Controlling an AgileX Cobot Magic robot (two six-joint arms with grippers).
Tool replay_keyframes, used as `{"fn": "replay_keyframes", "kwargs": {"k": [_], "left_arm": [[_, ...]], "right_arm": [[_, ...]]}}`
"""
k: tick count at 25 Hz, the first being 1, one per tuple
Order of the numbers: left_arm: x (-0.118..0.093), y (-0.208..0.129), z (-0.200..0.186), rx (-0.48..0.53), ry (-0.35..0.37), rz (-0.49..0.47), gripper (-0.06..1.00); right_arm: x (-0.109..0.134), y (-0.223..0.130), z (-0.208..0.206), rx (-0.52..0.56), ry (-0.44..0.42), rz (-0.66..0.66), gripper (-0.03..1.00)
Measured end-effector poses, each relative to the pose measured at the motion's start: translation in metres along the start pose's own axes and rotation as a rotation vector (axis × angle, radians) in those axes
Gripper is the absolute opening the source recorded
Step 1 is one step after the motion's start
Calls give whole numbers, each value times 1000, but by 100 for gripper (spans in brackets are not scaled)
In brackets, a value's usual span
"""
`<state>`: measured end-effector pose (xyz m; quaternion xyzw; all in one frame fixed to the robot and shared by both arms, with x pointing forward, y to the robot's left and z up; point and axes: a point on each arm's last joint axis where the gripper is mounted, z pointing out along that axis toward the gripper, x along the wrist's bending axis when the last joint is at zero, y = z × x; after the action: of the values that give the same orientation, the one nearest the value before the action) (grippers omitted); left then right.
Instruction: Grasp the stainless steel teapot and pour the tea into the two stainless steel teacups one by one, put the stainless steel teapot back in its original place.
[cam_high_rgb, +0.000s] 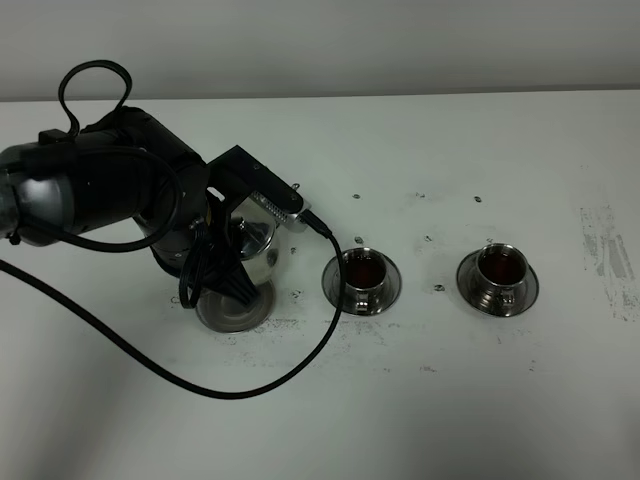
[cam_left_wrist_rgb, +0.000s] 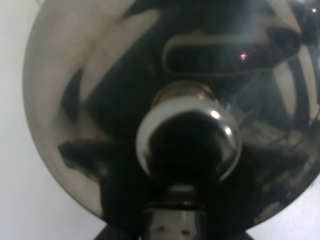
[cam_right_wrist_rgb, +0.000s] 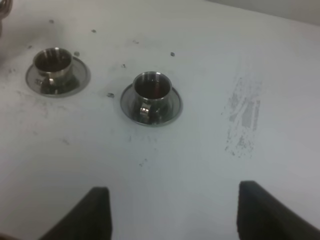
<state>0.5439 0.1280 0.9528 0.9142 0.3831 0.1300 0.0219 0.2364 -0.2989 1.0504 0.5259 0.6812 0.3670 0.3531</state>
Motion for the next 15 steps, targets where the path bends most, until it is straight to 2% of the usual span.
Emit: {"fn": "replay_keyframes", "kwargs": {"k": [15], "left_arm": [[-10, -21, 19, 43, -48, -20, 17]], "right_arm": [[0, 0, 0, 0, 0, 0, 52]]}}
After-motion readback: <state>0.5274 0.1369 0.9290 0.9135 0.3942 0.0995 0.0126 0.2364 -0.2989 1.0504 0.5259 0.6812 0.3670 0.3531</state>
